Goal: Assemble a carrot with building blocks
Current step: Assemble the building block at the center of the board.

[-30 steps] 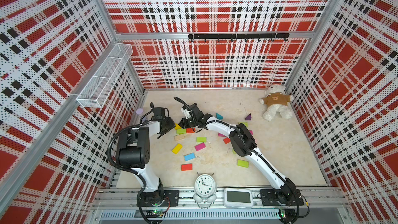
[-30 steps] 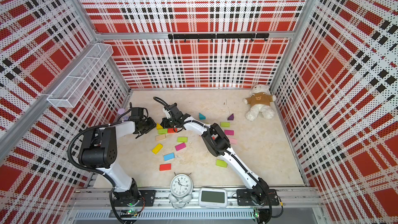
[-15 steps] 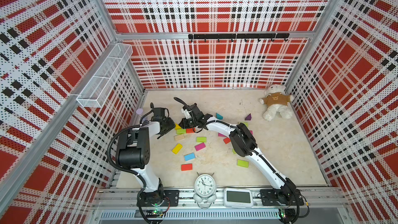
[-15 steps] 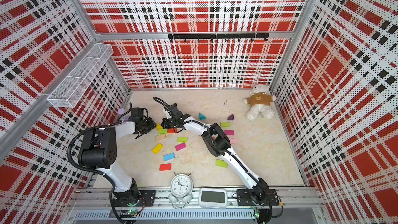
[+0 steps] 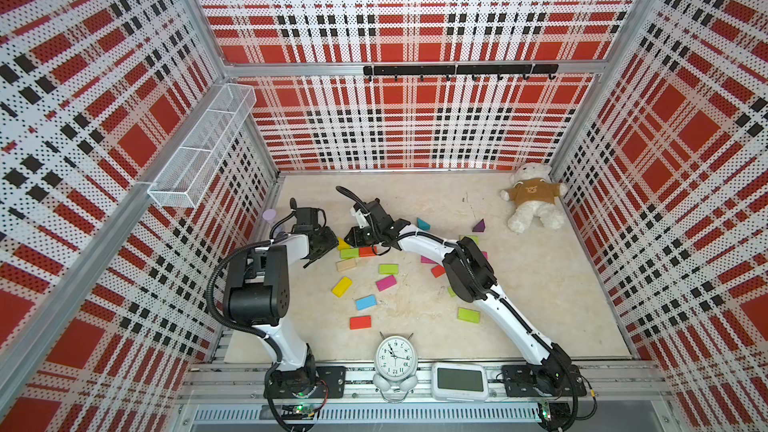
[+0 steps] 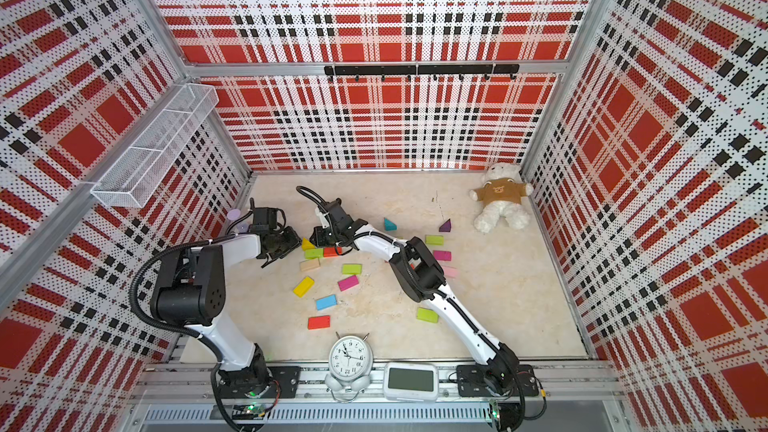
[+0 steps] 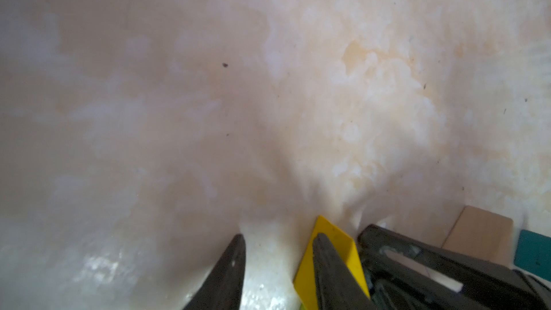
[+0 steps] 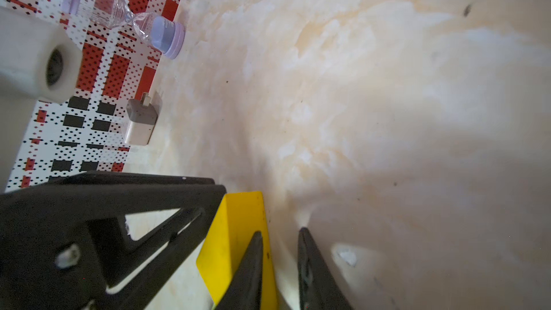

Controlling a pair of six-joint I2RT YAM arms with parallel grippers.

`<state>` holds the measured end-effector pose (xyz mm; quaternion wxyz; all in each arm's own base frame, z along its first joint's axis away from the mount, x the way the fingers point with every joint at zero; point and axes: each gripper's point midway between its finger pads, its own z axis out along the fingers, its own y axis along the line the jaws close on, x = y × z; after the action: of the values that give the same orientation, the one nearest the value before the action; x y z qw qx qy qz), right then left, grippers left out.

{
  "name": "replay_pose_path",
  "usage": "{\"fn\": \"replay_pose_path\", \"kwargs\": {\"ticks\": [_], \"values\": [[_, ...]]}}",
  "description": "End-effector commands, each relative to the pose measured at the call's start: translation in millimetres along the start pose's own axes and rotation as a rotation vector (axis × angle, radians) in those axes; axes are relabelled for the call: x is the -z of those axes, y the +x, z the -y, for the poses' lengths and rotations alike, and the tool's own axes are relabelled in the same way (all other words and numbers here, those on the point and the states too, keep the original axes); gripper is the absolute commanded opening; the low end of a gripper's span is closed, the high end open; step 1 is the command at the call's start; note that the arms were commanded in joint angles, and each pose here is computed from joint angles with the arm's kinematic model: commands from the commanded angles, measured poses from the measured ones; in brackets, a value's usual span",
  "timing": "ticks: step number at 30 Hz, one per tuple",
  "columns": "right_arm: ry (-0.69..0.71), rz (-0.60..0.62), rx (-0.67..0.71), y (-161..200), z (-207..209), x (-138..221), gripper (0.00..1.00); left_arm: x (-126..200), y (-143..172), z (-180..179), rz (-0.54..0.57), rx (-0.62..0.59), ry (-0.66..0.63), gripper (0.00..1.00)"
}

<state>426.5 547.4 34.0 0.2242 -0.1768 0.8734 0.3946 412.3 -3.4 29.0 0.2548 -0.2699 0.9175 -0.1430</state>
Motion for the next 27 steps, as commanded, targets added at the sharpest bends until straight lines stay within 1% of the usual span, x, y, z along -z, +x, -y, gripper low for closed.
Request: {"fn": "replay_pose_path", "kwargs": {"ticks": [1, 8, 11, 15, 18, 21, 22, 23, 27], "values": [[-0.009, 0.087, 0.011, -39, -13, 23, 0.26, 14, -20, 9, 0.047, 0.006, 0.011, 0.42], [-0.012, 0.140, 0.065, -65, -29, 45, 0.29, 29, -36, 19, 0.091, -0.005, 0.026, 0.42], [-0.005, 0.148, 0.087, -74, -32, 61, 0.34, 43, -43, 27, 0.122, -0.009, 0.047, 0.43], [0.031, 0.186, 0.111, -86, -31, 96, 0.43, 64, -49, 47, 0.160, -0.052, 0.078, 0.44], [0.078, 0.205, 0.108, -91, -21, 125, 0.50, 77, -45, 62, 0.166, -0.101, 0.087, 0.46], [0.154, 0.184, 0.093, -87, 0, 143, 0.60, 83, -39, 73, 0.164, -0.122, 0.093, 0.48], [0.178, 0.175, 0.116, -85, 6, 145, 0.63, 84, -37, 77, 0.161, -0.125, 0.105, 0.48], [0.201, 0.160, 0.111, -82, 15, 145, 0.66, 84, -36, 82, 0.160, -0.129, 0.117, 0.49], [0.243, 0.104, 0.103, -70, 36, 134, 0.71, 86, -36, 90, 0.159, -0.113, 0.149, 0.49]]}}
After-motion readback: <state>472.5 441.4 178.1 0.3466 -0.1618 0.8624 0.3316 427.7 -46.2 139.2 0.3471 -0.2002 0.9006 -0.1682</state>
